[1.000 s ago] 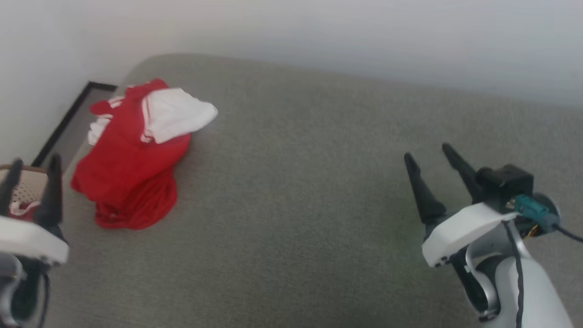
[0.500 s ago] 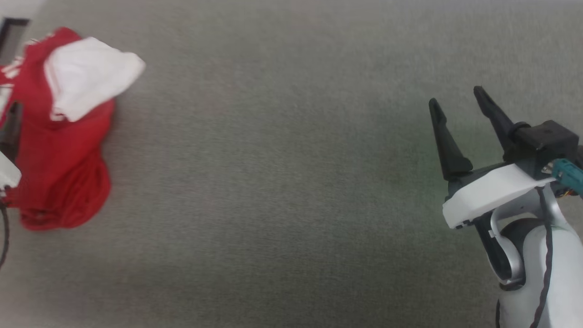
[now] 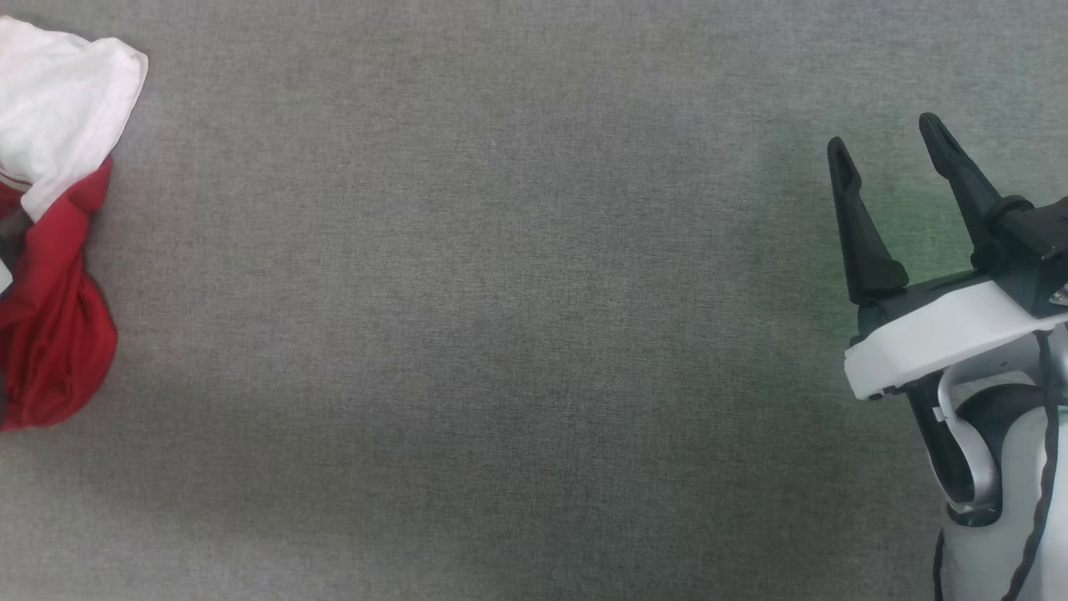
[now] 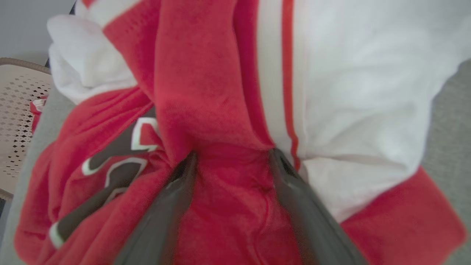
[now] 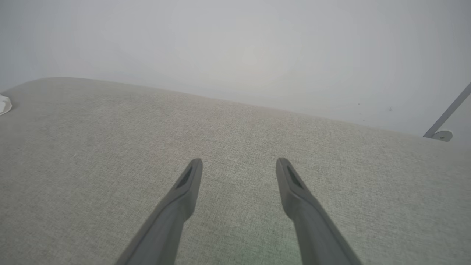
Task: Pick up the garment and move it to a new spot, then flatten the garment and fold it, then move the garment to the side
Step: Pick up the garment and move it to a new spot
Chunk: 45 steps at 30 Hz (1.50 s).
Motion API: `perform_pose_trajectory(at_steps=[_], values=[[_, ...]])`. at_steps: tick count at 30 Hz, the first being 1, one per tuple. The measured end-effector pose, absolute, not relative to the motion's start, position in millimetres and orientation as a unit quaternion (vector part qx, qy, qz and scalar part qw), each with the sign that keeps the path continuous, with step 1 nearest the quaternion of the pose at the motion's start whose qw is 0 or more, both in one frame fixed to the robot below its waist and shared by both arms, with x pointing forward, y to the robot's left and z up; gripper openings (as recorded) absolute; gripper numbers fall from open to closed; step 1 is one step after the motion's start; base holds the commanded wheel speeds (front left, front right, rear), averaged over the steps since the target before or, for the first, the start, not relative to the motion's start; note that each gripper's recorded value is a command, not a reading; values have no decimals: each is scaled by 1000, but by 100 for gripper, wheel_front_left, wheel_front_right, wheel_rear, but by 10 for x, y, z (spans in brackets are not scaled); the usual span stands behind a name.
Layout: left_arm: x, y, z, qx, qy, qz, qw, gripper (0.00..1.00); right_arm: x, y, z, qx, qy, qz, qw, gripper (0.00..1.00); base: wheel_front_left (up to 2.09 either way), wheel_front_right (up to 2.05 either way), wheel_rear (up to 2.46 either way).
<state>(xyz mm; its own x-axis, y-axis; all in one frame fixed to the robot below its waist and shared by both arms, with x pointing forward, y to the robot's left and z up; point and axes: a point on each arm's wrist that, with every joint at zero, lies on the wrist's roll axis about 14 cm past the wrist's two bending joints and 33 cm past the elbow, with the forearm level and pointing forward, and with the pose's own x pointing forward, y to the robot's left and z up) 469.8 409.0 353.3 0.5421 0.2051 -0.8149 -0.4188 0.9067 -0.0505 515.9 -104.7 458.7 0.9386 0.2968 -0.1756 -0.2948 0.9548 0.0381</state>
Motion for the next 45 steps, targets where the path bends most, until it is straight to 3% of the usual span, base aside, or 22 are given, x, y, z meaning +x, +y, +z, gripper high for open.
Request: perform_pose_trajectory(at_steps=[5, 6, 7, 14, 20, 27, 36, 45], values=[[4685, 4079, 3475, -131, 451, 186, 863, 100, 5183, -1022, 4546, 5, 95, 152, 984, 100, 0, 0, 0], [4686, 4085, 3483, -131, 446, 188, 865, 59, 5185, -1017, 4543, 5, 96, 153, 984, 100, 0, 0, 0], [4691, 4086, 3495, -128, 442, 187, 868, 0, 5188, -1012, 4544, 5, 96, 153, 984, 100, 0, 0, 0], [4775, 4207, 3897, -86, 380, 175, 904, 0, 5161, -981, 4688, 8, 81, 156, 984, 100, 0, 0, 0], [4912, 4401, 4687, -16, 281, 156, 947, 0, 5101, -949, 4874, 16, 61, 159, 985, 100, 0, 0, 0], [4906, 4439, 5500, 33, 191, 132, 972, 0, 4995, -894, 5081, 25, 41, 166, 985, 100, 0, 0, 0], [4721, 4261, 6554, 91, 105, 89, 986, 0, 4807, -815, 5387, 40, 8, 175, 984, 100, 0, 0, 0], [4591, 3833, 7089, 126, 76, 49, 988, 0, 4675, -944, 5611, 48, -23, 156, 986, 100, 0, 0, 0]])
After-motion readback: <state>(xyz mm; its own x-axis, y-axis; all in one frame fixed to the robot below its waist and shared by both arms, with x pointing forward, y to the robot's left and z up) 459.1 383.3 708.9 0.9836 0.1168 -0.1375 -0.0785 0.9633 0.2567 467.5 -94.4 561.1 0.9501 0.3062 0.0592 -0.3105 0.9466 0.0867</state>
